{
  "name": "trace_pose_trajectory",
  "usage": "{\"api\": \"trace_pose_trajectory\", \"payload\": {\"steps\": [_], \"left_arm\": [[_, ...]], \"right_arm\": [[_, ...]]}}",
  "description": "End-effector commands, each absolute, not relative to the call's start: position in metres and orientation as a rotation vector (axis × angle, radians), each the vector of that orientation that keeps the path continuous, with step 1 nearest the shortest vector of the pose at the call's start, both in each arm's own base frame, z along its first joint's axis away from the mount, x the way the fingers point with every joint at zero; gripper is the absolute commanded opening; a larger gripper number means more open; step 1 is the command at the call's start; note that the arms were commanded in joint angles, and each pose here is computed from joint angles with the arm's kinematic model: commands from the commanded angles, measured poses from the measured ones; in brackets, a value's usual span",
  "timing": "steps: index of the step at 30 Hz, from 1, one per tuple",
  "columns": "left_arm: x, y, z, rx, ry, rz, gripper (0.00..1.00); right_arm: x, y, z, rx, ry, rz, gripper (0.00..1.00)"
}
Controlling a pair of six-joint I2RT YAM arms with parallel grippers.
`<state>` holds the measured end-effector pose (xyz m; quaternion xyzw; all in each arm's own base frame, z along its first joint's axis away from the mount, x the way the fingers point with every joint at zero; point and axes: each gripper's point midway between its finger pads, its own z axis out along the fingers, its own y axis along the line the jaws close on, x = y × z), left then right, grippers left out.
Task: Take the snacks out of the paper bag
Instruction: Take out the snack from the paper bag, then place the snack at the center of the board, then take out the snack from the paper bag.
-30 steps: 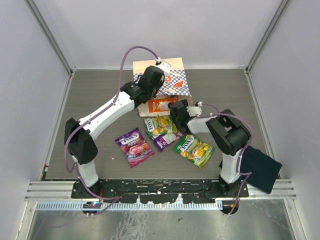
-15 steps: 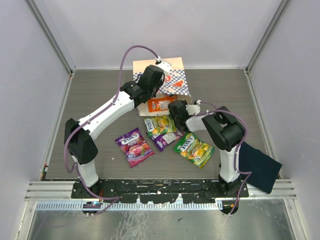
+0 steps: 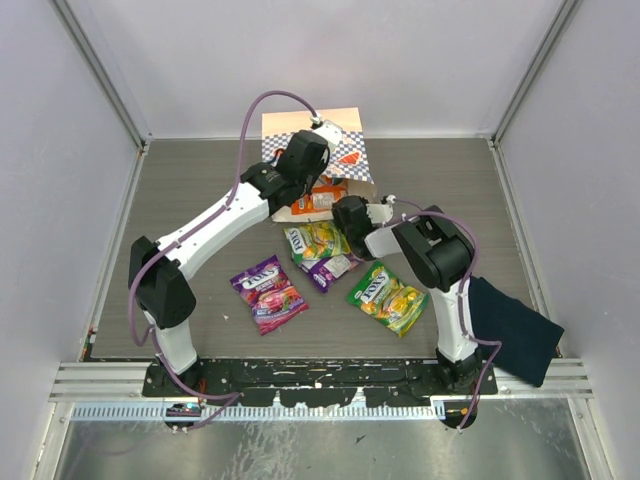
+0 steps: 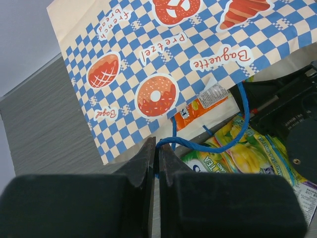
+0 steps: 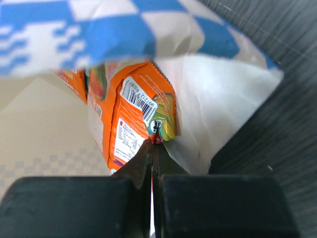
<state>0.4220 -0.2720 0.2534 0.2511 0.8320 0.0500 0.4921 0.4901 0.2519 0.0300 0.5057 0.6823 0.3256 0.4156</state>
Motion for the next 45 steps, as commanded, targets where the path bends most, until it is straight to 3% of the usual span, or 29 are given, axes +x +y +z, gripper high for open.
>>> {"api": "trace_pose_trajectory", "payload": {"steps": [1, 7, 12, 22, 26, 27, 30, 32, 36, 45], "left_arm": [[0.427, -0.274, 0.277, 0.573, 1.965, 0.122, 0.04], [0.433, -0.277, 0.271, 0.568, 1.967, 0.131, 0.04], [0.439, -0.279, 0.273, 0.570, 1.957, 0.151, 0.04], [0.447, -0.287, 0.287, 0.574, 1.926, 0.142, 0.04], [0.446, -0.285, 0.294, 0.578, 1.908, 0.147, 0.03], [0.446, -0.285, 0.294, 0.577, 1.906, 0.143, 0.03], [0.445, -0.287, 0.294, 0.575, 1.908, 0.126, 0.03], [0.445, -0.288, 0.294, 0.570, 1.911, 0.117, 0.02], [0.444, -0.294, 0.296, 0.566, 1.908, 0.089, 0.02], [0.441, -0.303, 0.303, 0.561, 1.912, 0.038, 0.03]], "right_arm": [[0.476, 0.251, 0.062, 1.185, 1.707, 0.897, 0.01], [0.431, 0.246, 0.124, 1.099, 1.689, 1.059, 0.01], [0.395, 0.220, 0.140, 1.124, 1.686, 1.044, 0.01], [0.327, 0.185, 0.094, 1.111, 1.894, 0.888, 0.01], [0.300, 0.154, 0.101, 1.018, 1.883, 0.780, 0.01], [0.296, 0.147, 0.106, 0.976, 1.874, 0.753, 0.08], [0.291, 0.129, 0.128, 0.903, 1.842, 0.657, 0.64], [0.296, 0.124, 0.147, 0.892, 1.806, 0.626, 0.75], [0.320, 0.147, 0.174, 0.873, 1.769, 0.713, 0.77], [0.375, 0.278, 0.197, 0.803, 1.601, 1.189, 0.66]]}}
